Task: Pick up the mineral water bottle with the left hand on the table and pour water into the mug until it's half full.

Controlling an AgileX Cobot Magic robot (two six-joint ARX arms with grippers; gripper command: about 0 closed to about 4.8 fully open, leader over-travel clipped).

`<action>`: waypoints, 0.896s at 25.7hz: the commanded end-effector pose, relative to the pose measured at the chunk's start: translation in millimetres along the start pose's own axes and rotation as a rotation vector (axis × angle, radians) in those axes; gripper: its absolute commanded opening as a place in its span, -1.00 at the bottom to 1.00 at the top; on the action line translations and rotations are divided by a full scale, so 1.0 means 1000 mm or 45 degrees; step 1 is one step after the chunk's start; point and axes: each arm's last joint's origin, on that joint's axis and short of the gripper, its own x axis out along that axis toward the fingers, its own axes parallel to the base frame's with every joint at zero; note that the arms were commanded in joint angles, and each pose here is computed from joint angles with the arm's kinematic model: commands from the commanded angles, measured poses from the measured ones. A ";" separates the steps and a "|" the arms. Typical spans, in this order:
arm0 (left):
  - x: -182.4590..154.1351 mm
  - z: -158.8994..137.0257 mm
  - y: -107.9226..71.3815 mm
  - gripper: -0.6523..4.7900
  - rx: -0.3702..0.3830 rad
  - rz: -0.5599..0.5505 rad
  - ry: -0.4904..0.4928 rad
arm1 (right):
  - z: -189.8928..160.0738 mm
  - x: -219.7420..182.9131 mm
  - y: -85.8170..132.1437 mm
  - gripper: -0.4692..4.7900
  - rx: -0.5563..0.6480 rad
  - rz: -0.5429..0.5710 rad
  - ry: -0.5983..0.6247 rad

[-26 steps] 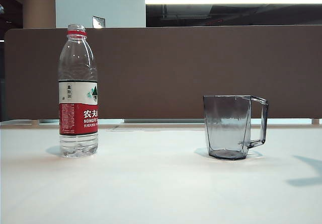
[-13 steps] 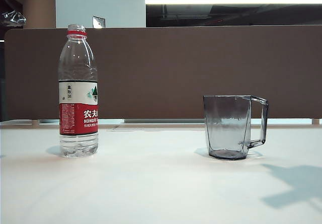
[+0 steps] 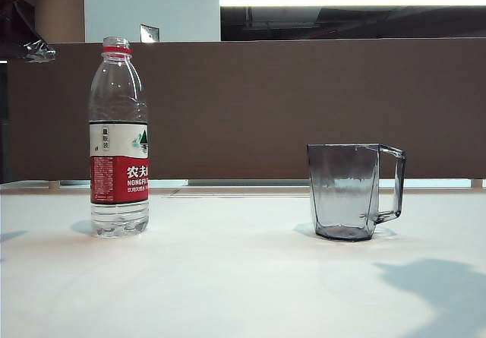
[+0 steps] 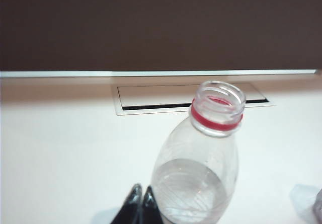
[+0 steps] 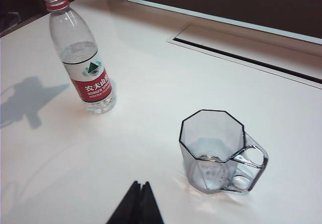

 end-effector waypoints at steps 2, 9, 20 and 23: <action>0.000 0.002 -0.005 -0.32 -0.020 -0.037 -0.014 | 0.003 0.000 0.000 -0.86 -0.011 -0.008 -0.027; 0.001 -0.004 -0.008 0.88 0.032 -0.058 0.004 | 0.003 0.000 0.000 -0.86 -0.014 -0.006 -0.029; 0.020 -0.012 -0.006 0.88 0.158 -0.059 0.002 | 0.003 0.000 0.000 -0.85 -0.014 -0.002 -0.029; 0.024 -0.014 -0.006 0.87 0.157 -0.060 0.008 | 0.003 0.000 0.000 -0.85 -0.013 -0.003 -0.028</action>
